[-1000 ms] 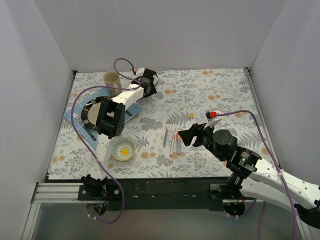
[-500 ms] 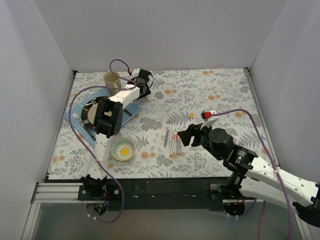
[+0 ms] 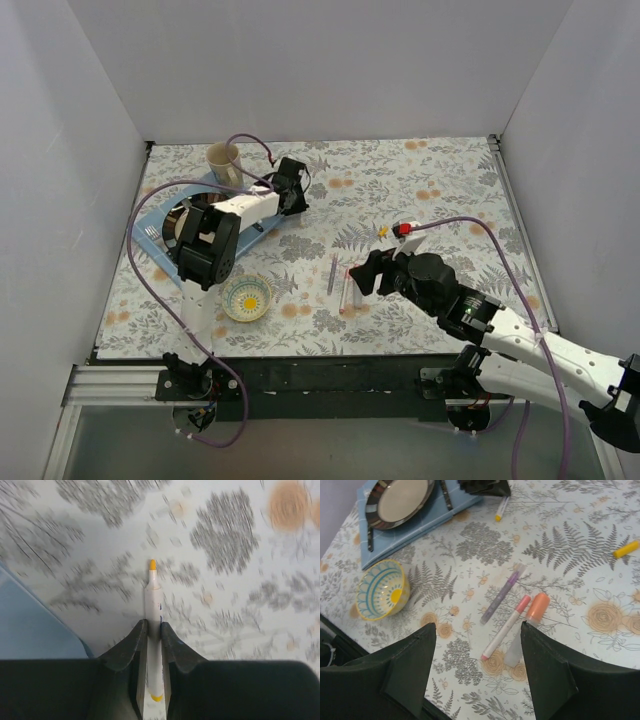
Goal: Insert the pens into the pen caps
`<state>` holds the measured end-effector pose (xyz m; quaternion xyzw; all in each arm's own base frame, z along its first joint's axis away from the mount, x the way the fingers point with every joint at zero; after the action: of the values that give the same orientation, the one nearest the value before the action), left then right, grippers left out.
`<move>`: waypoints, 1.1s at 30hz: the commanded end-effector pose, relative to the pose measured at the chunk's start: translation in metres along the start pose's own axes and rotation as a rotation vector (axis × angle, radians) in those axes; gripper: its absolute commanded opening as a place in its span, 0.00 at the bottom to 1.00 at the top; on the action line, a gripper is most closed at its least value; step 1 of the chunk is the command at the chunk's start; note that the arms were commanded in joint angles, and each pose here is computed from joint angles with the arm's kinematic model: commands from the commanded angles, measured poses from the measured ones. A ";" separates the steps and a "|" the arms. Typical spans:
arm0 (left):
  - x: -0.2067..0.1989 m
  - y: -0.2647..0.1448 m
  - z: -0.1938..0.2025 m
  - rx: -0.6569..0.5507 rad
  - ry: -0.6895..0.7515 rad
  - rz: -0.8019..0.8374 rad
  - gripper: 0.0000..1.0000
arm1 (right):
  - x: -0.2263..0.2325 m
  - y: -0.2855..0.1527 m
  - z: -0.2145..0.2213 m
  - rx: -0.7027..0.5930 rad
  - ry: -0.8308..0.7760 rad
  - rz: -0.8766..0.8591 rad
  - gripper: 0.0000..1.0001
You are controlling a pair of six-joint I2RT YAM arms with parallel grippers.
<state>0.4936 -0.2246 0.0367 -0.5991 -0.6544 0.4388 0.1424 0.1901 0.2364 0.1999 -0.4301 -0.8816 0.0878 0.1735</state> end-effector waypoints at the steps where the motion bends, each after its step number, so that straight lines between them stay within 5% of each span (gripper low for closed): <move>1: -0.028 -0.052 0.022 0.055 0.096 0.151 0.00 | -0.018 0.009 -0.010 -0.028 0.082 0.041 0.75; 8: -0.018 -0.106 0.044 0.043 0.118 0.270 0.00 | -0.059 0.025 -0.051 -0.134 0.225 0.130 0.75; 16: -0.064 -0.201 0.059 0.046 0.196 0.719 0.00 | -0.028 0.077 -0.063 -0.060 0.366 -0.100 0.75; 23: -0.088 -0.249 0.068 0.051 0.201 0.926 0.00 | -0.008 0.097 -0.067 -0.080 0.482 -0.241 0.73; 33: -0.090 -0.263 0.082 0.051 0.215 1.005 0.00 | -0.017 0.104 -0.064 -0.149 0.630 -0.212 0.65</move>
<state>0.2921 -0.3102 0.1891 -0.8574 -0.2852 0.4279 0.0233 0.2922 0.2857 0.2013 -0.3600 -0.8295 -0.0828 0.4189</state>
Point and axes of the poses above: each gripper's point midway between its finger pads, its own y axis out along the fingers, its own x axis along the line the jaws close on, z = x × y, the point moved 1 cm from there along -y, back along the fingers, and after that the axes turned 9 degrees about -y, right-handed, at the moved point
